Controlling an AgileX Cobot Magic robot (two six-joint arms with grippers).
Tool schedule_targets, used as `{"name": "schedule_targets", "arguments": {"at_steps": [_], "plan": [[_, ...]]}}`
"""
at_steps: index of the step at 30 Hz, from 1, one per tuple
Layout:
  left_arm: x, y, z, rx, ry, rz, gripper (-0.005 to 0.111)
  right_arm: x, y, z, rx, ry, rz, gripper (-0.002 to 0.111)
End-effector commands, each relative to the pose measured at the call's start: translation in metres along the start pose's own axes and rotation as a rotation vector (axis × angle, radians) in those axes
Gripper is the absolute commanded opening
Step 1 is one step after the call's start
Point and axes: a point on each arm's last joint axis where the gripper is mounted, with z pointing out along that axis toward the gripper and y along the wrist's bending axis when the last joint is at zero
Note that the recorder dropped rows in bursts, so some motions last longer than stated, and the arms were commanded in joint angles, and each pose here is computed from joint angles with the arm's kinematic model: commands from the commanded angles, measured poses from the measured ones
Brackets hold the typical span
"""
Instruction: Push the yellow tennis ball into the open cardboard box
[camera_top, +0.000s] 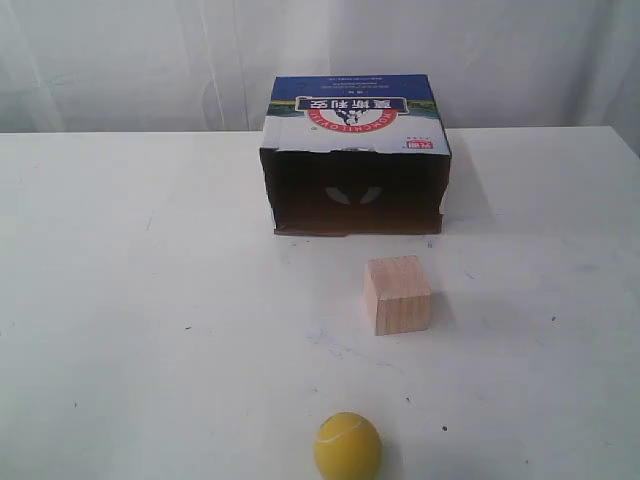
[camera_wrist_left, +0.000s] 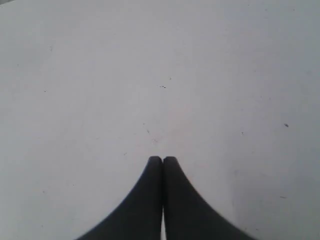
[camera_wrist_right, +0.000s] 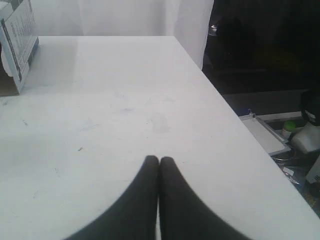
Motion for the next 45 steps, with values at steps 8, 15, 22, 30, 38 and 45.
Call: {"name": "schedule_targets", "arguments": {"at_steps": [8,15,22,30,38,45], "plan": [[0.003,0.011,0.000,-0.119,0.028,0.270,0.000,0.000,0.000,0.000,-0.003,-0.014,-0.002,0.000],[-0.024,-0.005,-0.003,0.133,-0.266,-0.530,0.000,0.000,0.000,0.000,-0.003,-0.014,-0.002,0.000],[-0.037,-0.004,-0.008,0.260,-0.380,-1.007,0.000,0.000,0.000,0.000,-0.003,-0.014,-0.002,0.000],[-0.078,0.036,-0.040,0.207,-0.992,-1.224,0.000,0.000,0.000,0.000,-0.003,-0.014,-0.002,0.000],[-0.208,0.034,-0.014,0.150,-0.173,-0.439,0.000,0.000,0.000,0.000,-0.003,-0.014,-0.002,0.000],[-0.247,-0.004,0.049,0.698,0.500,-0.105,0.000,0.000,0.000,0.000,-0.003,-0.014,-0.002,0.000]]}}
